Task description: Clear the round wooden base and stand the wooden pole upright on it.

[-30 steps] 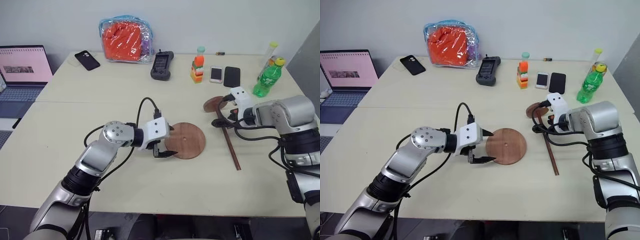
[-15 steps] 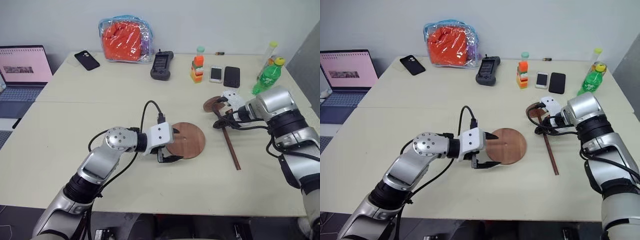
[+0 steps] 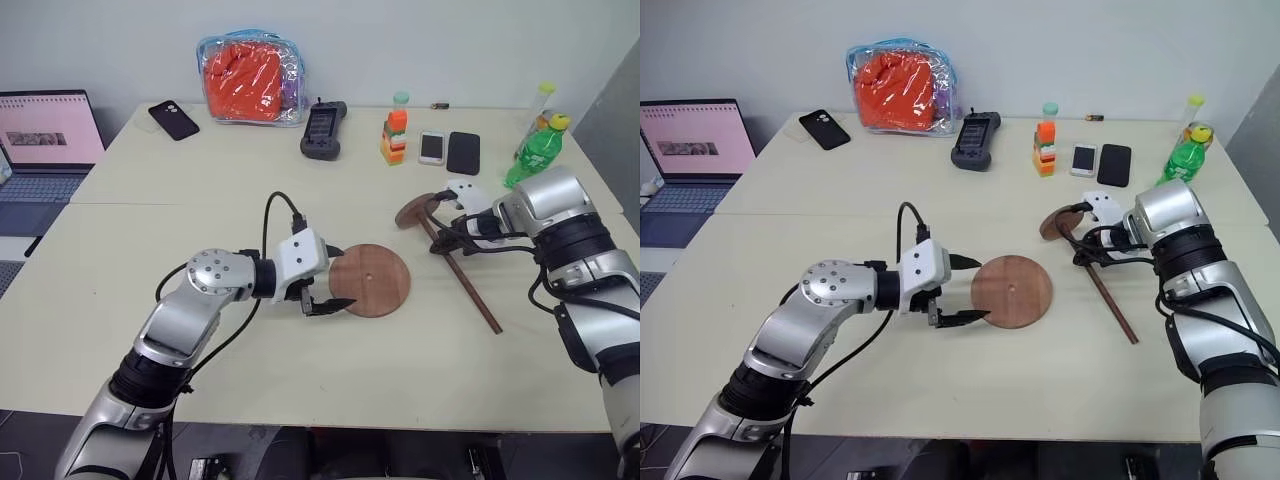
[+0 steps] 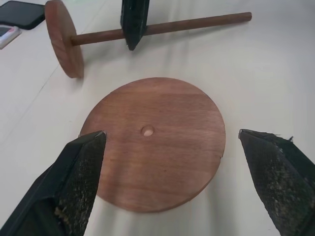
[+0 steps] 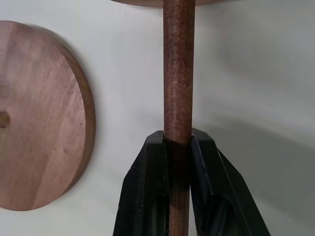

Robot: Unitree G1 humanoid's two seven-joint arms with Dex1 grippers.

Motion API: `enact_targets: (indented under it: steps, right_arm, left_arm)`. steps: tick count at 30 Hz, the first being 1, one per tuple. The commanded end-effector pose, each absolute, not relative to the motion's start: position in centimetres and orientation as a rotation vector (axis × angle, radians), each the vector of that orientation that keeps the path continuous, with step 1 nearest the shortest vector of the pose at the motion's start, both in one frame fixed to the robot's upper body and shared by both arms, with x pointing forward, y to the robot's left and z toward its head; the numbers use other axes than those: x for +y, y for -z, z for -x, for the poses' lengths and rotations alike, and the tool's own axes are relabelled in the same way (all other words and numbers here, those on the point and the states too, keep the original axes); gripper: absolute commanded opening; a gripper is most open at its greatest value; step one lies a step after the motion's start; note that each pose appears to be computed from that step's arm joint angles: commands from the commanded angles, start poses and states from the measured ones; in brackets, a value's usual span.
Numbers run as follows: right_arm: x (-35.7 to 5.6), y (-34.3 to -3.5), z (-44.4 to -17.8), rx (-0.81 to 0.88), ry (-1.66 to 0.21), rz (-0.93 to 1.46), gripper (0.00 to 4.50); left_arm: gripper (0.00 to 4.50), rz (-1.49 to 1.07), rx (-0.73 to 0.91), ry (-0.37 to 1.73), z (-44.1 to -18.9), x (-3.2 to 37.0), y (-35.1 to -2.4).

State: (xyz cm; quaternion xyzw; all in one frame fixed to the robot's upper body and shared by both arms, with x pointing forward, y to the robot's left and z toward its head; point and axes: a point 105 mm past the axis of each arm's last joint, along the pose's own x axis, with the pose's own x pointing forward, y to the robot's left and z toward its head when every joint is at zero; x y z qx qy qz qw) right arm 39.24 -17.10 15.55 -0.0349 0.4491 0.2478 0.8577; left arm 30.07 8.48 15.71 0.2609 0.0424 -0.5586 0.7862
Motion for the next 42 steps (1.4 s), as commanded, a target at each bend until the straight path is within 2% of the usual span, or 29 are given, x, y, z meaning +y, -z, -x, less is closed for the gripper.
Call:
enact_targets:
  steps: [1,2,5,7,12,15,19,27,34,42]
  right_arm:
    - [-15.1,-21.8,-39.7,0.727,-0.621,0.047,0.22]
    - [-14.6,-22.7,-39.5,0.691,-0.647,0.04,0.22]
    - [-11.0,-29.2,-36.2,0.276,-0.862,0.132,0.22]
    - [-9.6,-31.0,-34.0,0.066,-0.938,0.093,0.22]
    - [-7.7,-31.3,-30.8,-0.289,-0.93,0.098,0.22]
    - [-5.5,-29.1,-28.8,-0.447,-0.947,0.067,0.22]
    - [-4.1,-27.1,-28.1,-0.521,-0.943,0.054,0.22]
    - [-3.6,-25.3,-29.5,-0.589,-0.864,0.02,0.22]
    - [-3.0,-23.8,-29.6,-0.591,-0.869,0.045,0.22]
    - [-2.8,-22.6,-29.4,-0.565,-0.886,0.051,0.22]
  left_arm:
    - [4.5,-0.547,0.084,1.168,-30.0,10.1,-16.6]
    - [4.5,-0.542,0.09,1.163,-30.0,10.5,-16.6]
    - [4.5,-0.492,0.103,1.13,-29.7,12.7,-17.2]
    - [4.5,-0.453,0.098,1.119,-29.6,13.4,-17.7]
    - [4.5,-0.424,0.104,1.167,-28.7,14.3,-18.1]
    - [4.5,-0.496,0.125,1.223,-28.3,14.4,-17.4]
    - [4.5,-0.519,0.099,1.265,-28.3,13.8,-17.5]
    - [4.5,-0.551,0.101,1.319,-28.1,12.7,-16.6]
    - [4.5,-0.548,0.123,1.263,-28.9,13.0,-15.7]
    - [4.5,-0.559,0.13,1.262,-28.7,13.1,-15.5]
